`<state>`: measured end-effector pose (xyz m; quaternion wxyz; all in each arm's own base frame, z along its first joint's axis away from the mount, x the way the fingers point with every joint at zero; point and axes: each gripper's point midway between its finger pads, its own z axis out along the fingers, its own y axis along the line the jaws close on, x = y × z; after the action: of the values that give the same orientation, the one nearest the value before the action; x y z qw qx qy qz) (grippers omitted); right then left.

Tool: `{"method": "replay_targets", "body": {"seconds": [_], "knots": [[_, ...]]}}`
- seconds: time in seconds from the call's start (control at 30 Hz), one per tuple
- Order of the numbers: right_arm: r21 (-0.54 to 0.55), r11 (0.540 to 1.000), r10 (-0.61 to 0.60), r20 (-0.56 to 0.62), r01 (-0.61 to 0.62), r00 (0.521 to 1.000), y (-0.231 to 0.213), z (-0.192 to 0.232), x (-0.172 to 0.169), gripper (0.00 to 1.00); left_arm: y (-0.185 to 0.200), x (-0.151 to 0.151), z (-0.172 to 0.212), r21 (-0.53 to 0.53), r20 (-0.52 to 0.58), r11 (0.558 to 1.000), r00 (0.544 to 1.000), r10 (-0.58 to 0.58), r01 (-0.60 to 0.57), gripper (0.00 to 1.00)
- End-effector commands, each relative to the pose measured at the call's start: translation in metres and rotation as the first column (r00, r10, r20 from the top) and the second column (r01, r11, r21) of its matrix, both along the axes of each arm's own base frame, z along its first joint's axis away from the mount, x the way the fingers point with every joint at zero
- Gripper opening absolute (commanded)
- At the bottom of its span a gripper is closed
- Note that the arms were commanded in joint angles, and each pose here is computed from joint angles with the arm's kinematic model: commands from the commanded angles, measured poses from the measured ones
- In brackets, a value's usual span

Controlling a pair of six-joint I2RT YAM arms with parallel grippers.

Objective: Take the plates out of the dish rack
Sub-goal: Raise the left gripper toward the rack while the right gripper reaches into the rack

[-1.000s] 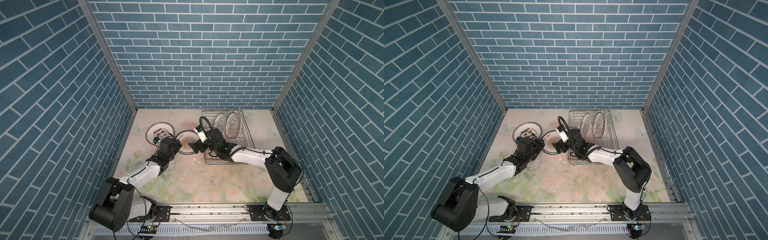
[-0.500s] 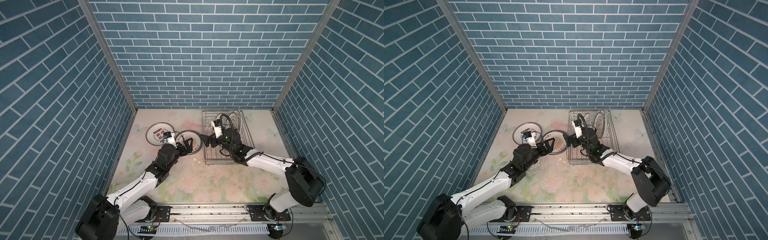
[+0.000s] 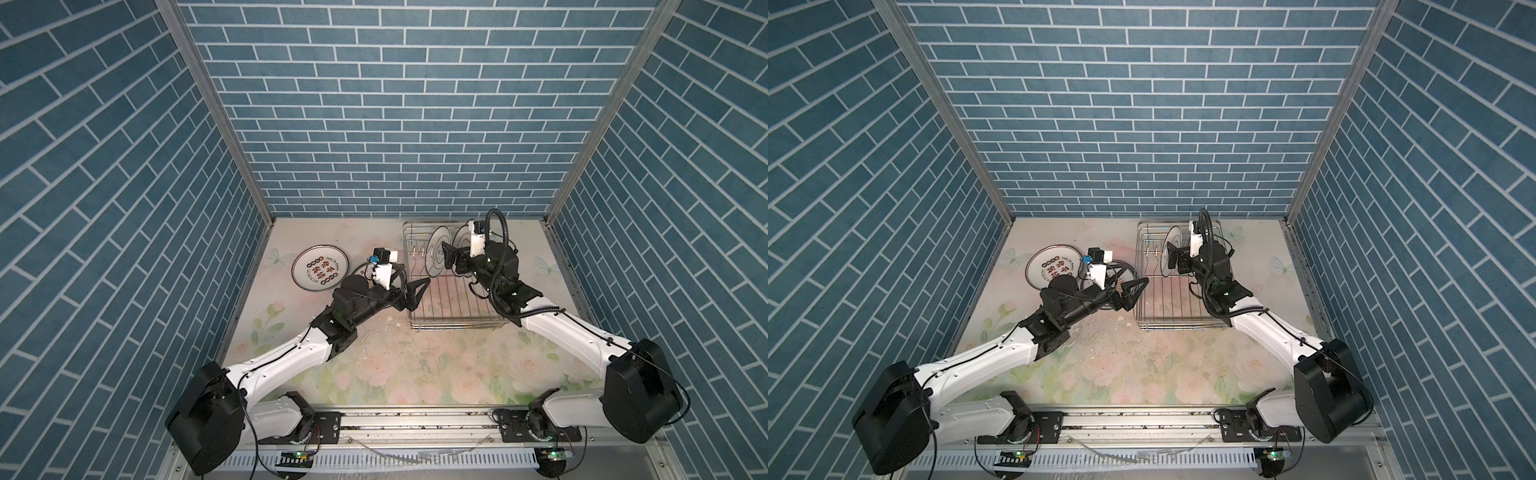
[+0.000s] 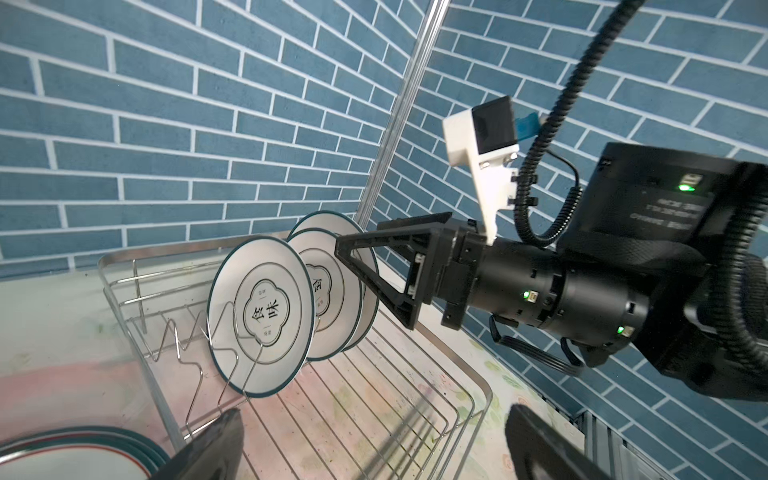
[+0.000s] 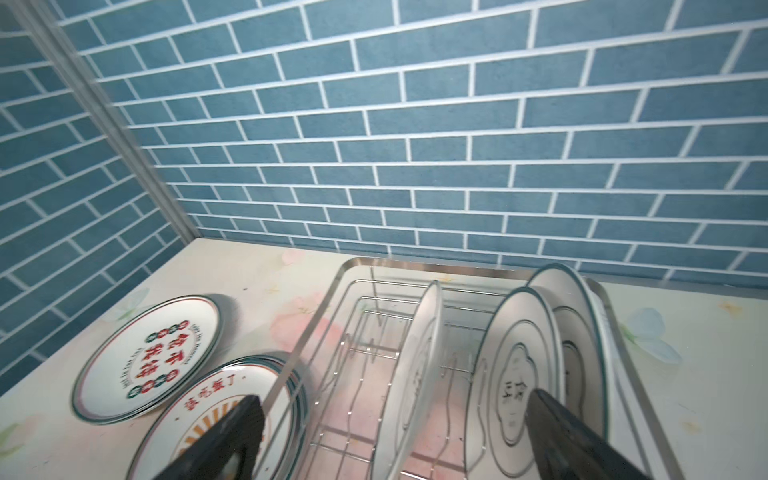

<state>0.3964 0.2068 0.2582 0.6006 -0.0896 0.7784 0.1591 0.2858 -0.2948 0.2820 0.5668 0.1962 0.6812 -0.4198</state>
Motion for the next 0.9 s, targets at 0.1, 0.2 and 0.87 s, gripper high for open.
{"method": "replay_targets", "body": {"seconds": [0.1,0.2,0.87], "knots": [[-0.025,0.985,-0.174,-0.062,0.173,0.983,-0.042,-0.007,0.021,0.91,-0.016,-0.021,0.02,-0.023,0.182,0.996,0.98,-0.081,0.087,1.0],[-0.029,0.978,-0.209,-0.076,0.207,0.975,-0.054,-0.011,0.029,0.83,-0.025,-0.023,0.013,0.006,0.186,0.996,0.978,-0.094,0.094,1.0],[-0.159,0.929,-0.351,-0.09,0.334,0.932,-0.071,-0.018,0.075,0.3,-0.042,-0.01,-0.01,-0.077,0.057,0.994,0.995,-0.078,0.083,1.0]]}}
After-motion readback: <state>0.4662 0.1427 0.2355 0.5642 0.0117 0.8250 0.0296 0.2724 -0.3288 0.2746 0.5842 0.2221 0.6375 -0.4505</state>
